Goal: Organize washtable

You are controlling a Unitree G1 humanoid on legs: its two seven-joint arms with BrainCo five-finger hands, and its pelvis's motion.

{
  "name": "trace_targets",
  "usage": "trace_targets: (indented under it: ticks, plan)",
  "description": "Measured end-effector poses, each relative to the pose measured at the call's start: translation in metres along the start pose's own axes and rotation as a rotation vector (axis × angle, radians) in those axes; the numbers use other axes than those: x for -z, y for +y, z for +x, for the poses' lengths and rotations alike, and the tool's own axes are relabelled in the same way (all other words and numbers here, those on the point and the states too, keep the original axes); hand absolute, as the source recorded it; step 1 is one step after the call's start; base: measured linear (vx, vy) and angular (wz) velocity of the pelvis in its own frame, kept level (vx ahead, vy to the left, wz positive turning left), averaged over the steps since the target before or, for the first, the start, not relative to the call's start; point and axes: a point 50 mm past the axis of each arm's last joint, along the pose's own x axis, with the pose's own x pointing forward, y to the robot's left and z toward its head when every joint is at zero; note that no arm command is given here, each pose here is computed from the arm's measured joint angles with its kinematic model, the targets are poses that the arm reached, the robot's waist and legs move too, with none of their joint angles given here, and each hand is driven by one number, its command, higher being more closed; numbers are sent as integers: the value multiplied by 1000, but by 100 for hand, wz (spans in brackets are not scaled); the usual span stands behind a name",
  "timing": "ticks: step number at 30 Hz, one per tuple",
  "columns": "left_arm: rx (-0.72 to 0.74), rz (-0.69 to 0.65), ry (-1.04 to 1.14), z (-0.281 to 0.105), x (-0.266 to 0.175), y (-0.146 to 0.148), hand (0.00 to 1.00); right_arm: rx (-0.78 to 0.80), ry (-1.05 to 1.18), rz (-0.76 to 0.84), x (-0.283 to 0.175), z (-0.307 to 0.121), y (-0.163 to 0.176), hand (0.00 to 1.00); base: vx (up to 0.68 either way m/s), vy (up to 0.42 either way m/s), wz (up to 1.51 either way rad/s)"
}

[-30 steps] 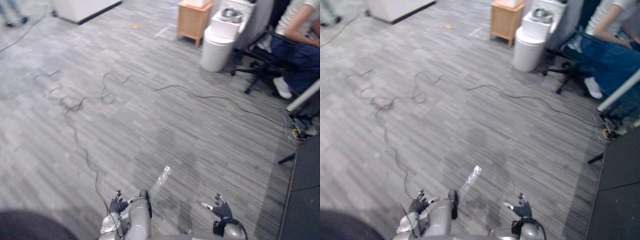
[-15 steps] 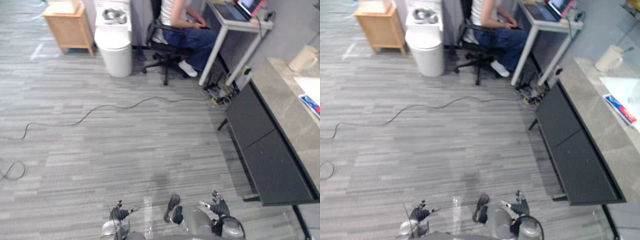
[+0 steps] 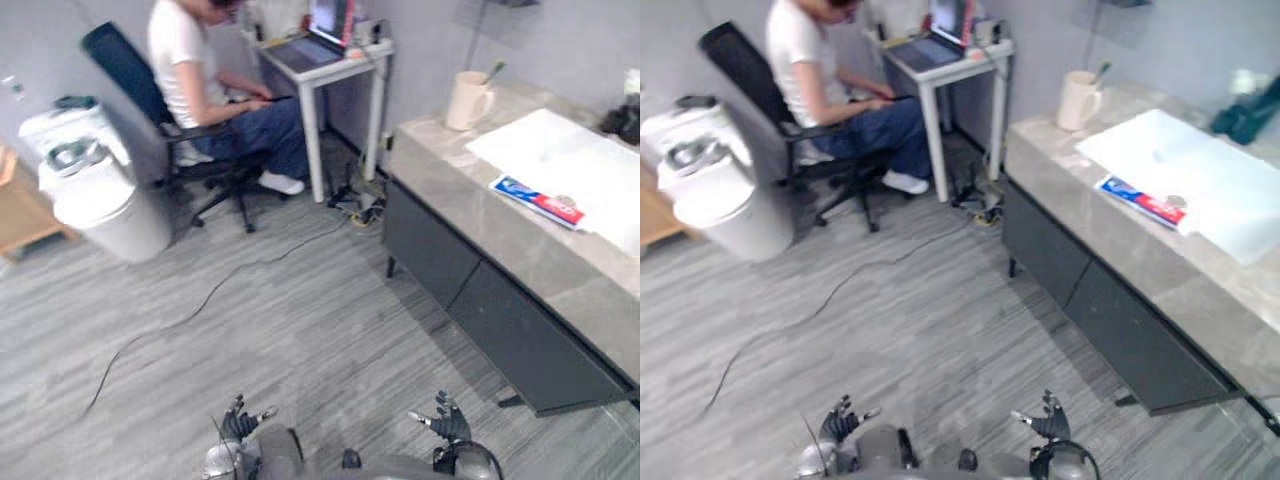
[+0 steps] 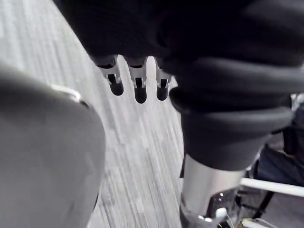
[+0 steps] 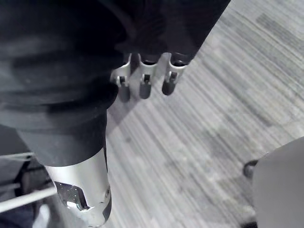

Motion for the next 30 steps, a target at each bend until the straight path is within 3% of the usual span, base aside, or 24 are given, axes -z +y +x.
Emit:
trace_targets:
  ticks: [11,18,30]
  plan:
    - [-41,32,29,1,3,15,0,-35,16,0,6,-5,19,0,499,246,-123]
    - [28,116,79,5,7,0,0,-25,40,-49,3,4,10,0,435,157,-31]
    - [51,51,4,6,-9,-18,0,25,65,13,7,3,1,0,390,43,-63]
